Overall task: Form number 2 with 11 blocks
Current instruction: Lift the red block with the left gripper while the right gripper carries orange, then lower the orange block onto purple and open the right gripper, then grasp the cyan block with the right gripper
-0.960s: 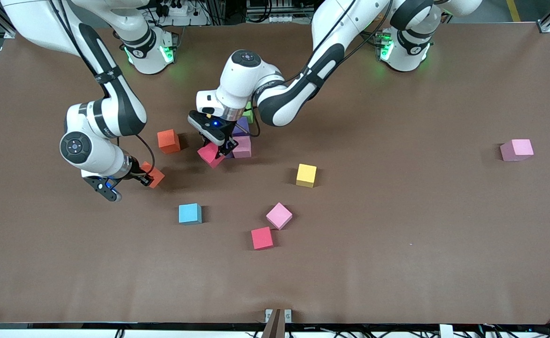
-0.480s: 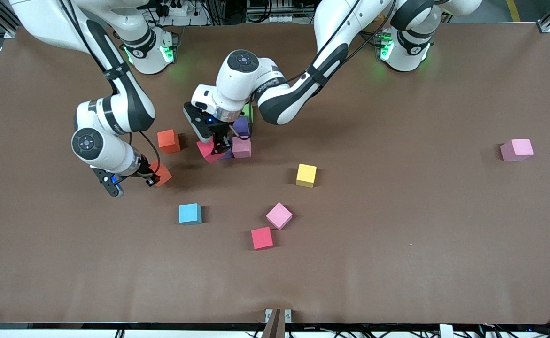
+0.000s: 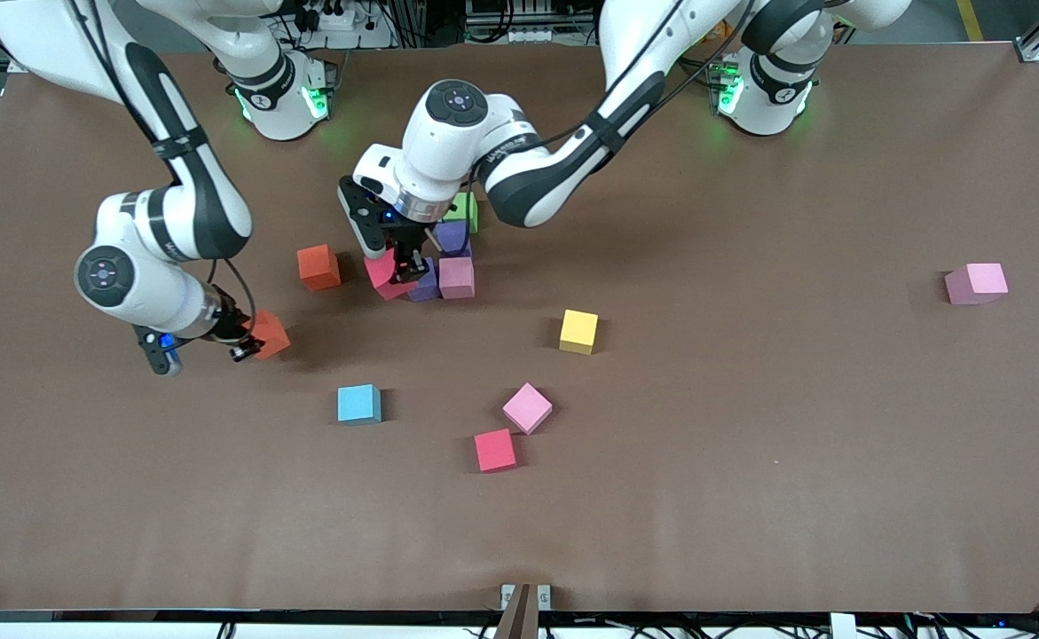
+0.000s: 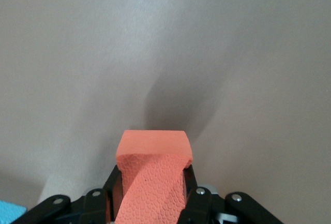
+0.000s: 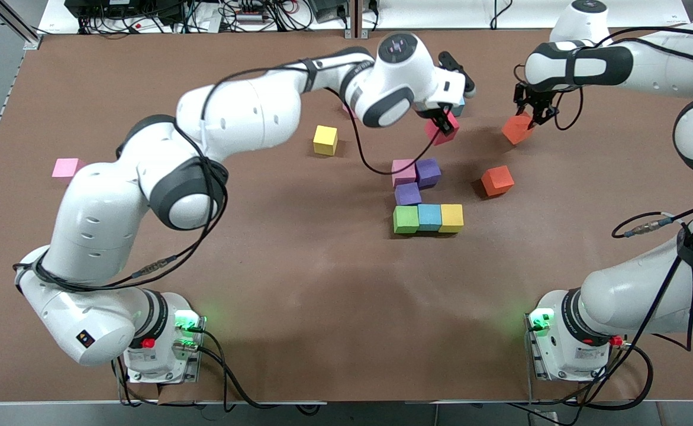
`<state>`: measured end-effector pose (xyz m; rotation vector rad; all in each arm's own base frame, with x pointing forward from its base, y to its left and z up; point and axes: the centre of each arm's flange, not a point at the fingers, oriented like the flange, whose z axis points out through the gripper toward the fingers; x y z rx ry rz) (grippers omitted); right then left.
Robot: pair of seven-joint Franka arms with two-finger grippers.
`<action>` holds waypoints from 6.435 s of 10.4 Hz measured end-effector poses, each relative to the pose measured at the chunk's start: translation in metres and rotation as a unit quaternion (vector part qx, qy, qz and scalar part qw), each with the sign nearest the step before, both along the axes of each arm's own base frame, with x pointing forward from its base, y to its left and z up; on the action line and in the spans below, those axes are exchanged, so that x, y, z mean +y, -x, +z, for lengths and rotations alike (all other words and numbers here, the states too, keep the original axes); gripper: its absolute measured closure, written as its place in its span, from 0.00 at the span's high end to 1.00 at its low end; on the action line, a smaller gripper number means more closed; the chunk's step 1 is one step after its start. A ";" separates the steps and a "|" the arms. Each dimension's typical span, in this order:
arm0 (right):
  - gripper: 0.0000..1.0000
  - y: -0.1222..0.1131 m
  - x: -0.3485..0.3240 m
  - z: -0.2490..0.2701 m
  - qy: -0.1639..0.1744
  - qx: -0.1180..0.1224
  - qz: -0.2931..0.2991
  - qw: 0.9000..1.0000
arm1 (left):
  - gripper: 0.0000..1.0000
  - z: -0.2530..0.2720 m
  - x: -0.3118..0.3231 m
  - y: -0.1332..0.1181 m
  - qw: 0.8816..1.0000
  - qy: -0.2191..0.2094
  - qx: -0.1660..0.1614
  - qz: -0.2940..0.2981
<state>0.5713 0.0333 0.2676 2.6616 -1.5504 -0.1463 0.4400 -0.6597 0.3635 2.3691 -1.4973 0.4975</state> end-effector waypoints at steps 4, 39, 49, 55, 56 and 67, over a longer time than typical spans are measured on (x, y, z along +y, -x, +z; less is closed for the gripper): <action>0.50 -0.004 -0.014 0.003 0.002 -0.004 -0.029 1.000 | 0.53 0.054 0.070 -0.061 0.999 -0.021 0.035 -0.027; 0.50 0.105 0.210 -0.039 0.011 0.000 -0.147 0.989 | 0.53 0.093 0.147 -0.062 0.973 -0.128 0.087 -0.170; 0.50 0.107 0.223 -0.036 0.007 -0.001 -0.140 0.990 | 0.53 0.092 0.148 -0.063 0.973 -0.129 0.088 -0.170; 0.50 0.109 0.223 -0.041 0.009 0.003 -0.139 0.990 | 0.53 0.091 0.148 -0.062 0.973 -0.129 0.088 -0.170; 0.50 0.109 0.223 -0.041 0.009 0.003 -0.139 0.990 | 0.53 0.091 0.148 -0.062 0.973 -0.129 0.089 -0.170; 1.00 0.108 0.222 -0.041 0.009 0.003 -0.140 0.990 | 0.53 0.090 0.148 -0.062 0.973 -0.130 0.089 -0.171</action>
